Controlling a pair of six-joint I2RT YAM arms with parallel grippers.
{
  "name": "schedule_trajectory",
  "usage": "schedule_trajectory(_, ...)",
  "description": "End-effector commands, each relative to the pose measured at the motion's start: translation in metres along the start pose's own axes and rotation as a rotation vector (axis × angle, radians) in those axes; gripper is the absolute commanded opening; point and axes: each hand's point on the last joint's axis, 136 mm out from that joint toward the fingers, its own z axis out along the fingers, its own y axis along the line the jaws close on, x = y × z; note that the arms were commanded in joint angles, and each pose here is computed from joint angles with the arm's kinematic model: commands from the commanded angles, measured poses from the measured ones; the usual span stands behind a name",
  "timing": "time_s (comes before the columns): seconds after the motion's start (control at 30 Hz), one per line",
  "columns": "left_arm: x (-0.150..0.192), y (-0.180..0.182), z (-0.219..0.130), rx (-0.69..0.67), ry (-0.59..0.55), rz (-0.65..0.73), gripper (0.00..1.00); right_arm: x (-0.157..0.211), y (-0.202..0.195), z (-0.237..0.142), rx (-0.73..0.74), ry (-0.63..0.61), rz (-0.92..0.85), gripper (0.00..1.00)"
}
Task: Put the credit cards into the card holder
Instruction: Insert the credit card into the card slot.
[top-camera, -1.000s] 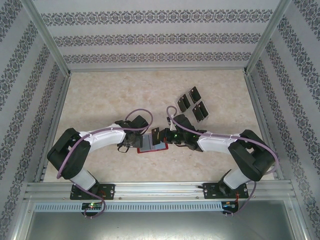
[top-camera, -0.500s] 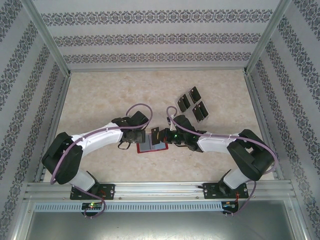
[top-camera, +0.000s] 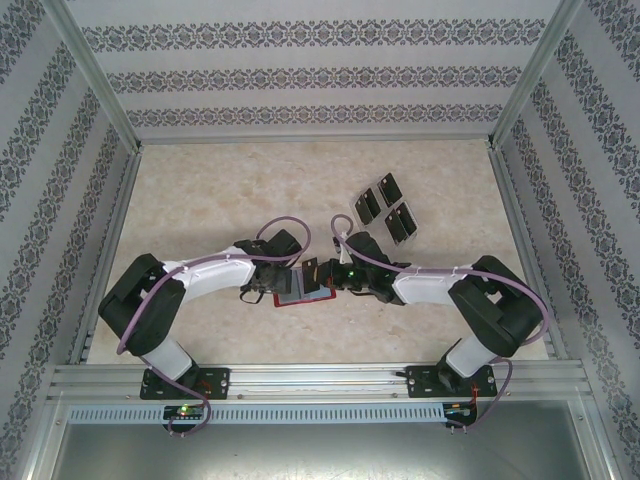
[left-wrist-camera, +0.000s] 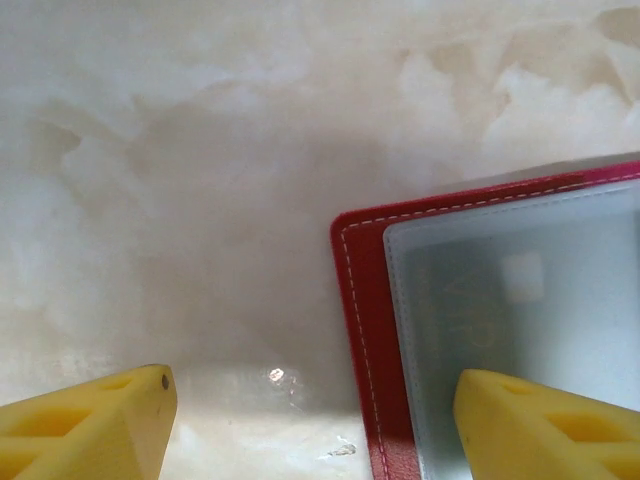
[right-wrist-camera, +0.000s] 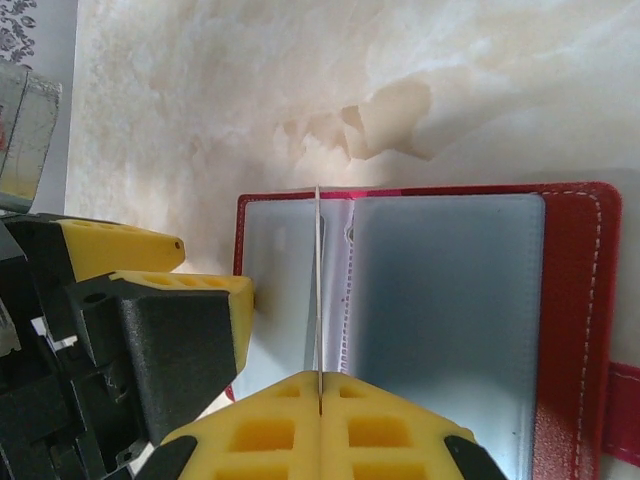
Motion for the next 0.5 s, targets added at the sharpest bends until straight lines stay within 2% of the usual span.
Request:
schedule_trajectory(0.0, 0.019, 0.015, 0.008, -0.068, 0.046, 0.038, 0.75, 0.005, 0.002, 0.003, -0.034, 0.015, 0.004, 0.0)
schedule_trajectory(0.47, 0.023, 0.021, 0.01, -0.089, 0.051, 0.043, 0.75, 0.004, -0.012, 0.004, -0.026, 0.008, 0.034, 0.0)
